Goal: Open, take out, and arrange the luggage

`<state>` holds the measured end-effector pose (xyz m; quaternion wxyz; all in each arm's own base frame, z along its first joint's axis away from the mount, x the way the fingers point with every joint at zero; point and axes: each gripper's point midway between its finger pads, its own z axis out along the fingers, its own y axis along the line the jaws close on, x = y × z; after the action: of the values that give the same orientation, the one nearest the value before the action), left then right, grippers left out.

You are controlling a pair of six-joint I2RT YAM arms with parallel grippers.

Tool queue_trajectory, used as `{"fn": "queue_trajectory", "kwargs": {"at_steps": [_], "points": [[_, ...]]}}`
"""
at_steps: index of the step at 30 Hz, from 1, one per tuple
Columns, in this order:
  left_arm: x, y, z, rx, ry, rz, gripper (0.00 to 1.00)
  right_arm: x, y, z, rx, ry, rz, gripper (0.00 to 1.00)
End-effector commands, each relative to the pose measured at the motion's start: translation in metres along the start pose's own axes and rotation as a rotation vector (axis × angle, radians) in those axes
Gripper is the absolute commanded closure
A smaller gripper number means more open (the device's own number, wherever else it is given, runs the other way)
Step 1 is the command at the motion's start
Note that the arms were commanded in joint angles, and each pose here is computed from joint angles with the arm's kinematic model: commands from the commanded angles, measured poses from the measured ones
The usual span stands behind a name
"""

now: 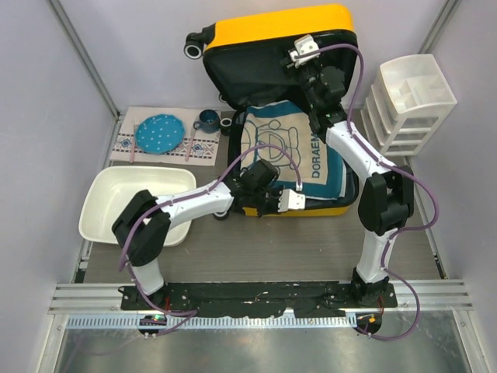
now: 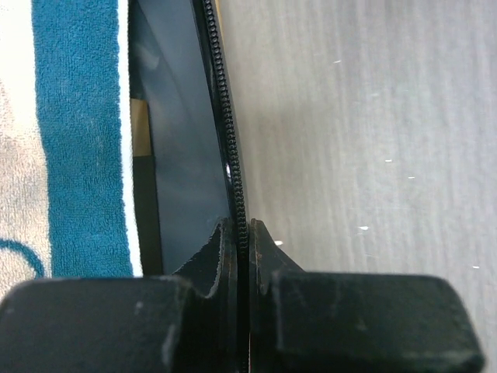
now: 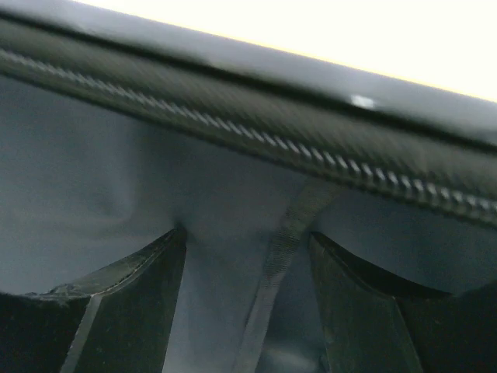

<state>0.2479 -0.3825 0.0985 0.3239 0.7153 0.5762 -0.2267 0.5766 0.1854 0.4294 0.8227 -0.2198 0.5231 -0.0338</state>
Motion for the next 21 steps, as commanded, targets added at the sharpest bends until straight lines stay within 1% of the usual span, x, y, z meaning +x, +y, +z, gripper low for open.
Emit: {"fn": "queue_trajectory", "kwargs": {"at_steps": [1, 5, 7, 8, 9, 10, 11, 12, 13, 15, 16, 17, 18, 21], "points": [[-0.023, -0.081, -0.007, 0.236, -0.028, -0.053, 1.00, -0.024, -0.024, 0.009, 0.095, -0.063, -0.015, 0.29], [-0.022, -0.060, 0.001, 0.139, -0.004, -0.093, 1.00, -0.011, -0.030, 0.018, 0.141, -0.037, -0.034, 0.26], [-0.027, -0.049, 0.002, 0.091, -0.016, -0.096, 0.89, -0.008, -0.037, 0.021, 0.175, -0.031, -0.039, 0.24], [-0.031, -0.047, -0.001, 0.079, -0.026, -0.105, 0.82, -0.012, -0.043, 0.023, 0.195, -0.038, -0.039, 0.24], [-0.032, -0.043, -0.001, 0.061, -0.025, -0.109, 0.63, -0.009, -0.044, 0.024, 0.198, -0.034, -0.037, 0.23], [-0.035, -0.040, -0.003, 0.044, -0.027, -0.117, 0.54, -0.009, -0.045, 0.025, 0.199, -0.030, -0.036, 0.23], [-0.038, -0.036, -0.006, 0.022, -0.031, -0.120, 0.47, -0.012, -0.048, 0.025, 0.204, -0.034, -0.036, 0.23], [-0.040, -0.033, -0.009, 0.004, -0.032, -0.132, 0.36, -0.012, -0.047, 0.026, 0.201, -0.033, -0.036, 0.23], [-0.039, -0.028, -0.011, -0.025, -0.024, -0.138, 0.32, -0.010, -0.049, 0.027, 0.205, -0.028, -0.040, 0.21], [-0.045, -0.022, -0.023, -0.052, -0.044, -0.154, 0.26, -0.018, -0.065, 0.031, 0.258, -0.046, -0.024, 0.20], [-0.049, -0.019, -0.028, -0.065, -0.053, -0.162, 0.23, -0.005, -0.068, 0.035, 0.262, -0.017, -0.018, 0.20], [-0.050, -0.013, -0.034, -0.083, -0.064, -0.183, 0.21, -0.020, -0.078, 0.038, 0.284, -0.045, -0.017, 0.20], [-0.056, -0.010, -0.042, -0.095, -0.087, -0.195, 0.19, -0.020, -0.081, 0.040, 0.289, -0.045, -0.021, 0.20], [-0.065, 0.004, -0.063, -0.133, -0.127, -0.245, 0.16, -0.015, -0.077, 0.043, 0.220, -0.042, -0.002, 0.18]]}}
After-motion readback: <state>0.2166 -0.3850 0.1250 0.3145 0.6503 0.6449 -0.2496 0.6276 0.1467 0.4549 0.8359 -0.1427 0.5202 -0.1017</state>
